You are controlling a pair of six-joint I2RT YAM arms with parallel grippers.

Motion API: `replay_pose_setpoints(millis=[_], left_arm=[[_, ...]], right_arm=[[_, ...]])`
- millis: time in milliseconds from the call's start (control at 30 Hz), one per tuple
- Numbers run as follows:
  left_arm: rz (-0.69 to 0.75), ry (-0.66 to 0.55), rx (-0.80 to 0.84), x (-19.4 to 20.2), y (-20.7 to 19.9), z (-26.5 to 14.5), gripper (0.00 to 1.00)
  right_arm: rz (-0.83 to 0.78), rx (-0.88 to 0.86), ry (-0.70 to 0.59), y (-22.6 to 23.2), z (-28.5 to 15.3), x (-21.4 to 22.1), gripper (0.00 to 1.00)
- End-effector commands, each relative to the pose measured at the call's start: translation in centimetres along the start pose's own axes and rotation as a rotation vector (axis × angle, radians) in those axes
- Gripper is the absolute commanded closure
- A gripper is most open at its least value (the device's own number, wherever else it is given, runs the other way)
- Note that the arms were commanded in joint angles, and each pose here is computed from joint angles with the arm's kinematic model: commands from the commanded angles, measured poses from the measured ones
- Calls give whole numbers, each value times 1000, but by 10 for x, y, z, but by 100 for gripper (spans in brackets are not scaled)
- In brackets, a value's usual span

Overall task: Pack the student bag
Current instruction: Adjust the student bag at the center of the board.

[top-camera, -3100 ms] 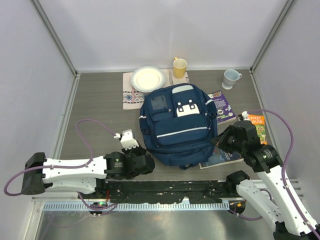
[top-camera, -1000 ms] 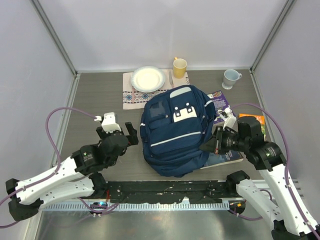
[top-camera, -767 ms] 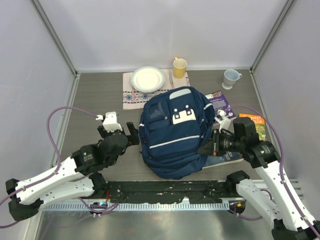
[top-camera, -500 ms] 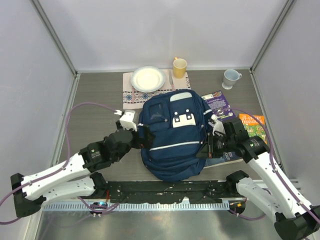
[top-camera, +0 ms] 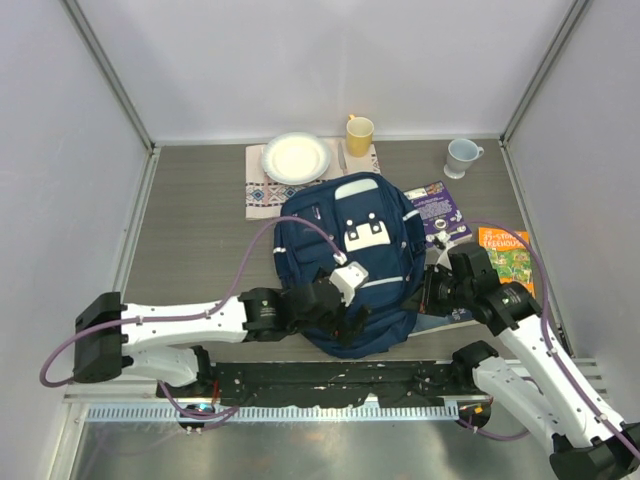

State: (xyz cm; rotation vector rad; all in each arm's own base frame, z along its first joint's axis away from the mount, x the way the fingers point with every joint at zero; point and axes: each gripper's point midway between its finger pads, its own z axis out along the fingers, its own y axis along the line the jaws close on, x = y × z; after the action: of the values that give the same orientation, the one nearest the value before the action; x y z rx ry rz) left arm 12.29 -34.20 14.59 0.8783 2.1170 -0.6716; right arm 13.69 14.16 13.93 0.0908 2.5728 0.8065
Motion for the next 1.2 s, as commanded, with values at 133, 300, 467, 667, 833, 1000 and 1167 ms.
replay_pose_setpoints(millis=[133,300,467,667,833,1000,1167], left_arm=[[63,-118,-148,-22,12,14,0],[114,-170,-248,-38,26,18,0],[157,-157,-254,-36,26,26,1],[185,-85,-152,-19,6,47,6],[190,-60,-123,-12,0,55,13],[193,-73,-168,-18,5,60,39],[187,-81,-201,-22,8,62,67]], right_arm=[[12,-41,-126,13,-5,-25,99],[4,-41,-119,14,-7,-24,99],[4,-43,-124,14,-9,-24,99],[6,-47,-134,16,-11,-26,99],[11,-48,-139,17,-12,-26,99],[15,-55,-147,18,-14,-26,99],[19,-47,-151,15,-13,-26,99]])
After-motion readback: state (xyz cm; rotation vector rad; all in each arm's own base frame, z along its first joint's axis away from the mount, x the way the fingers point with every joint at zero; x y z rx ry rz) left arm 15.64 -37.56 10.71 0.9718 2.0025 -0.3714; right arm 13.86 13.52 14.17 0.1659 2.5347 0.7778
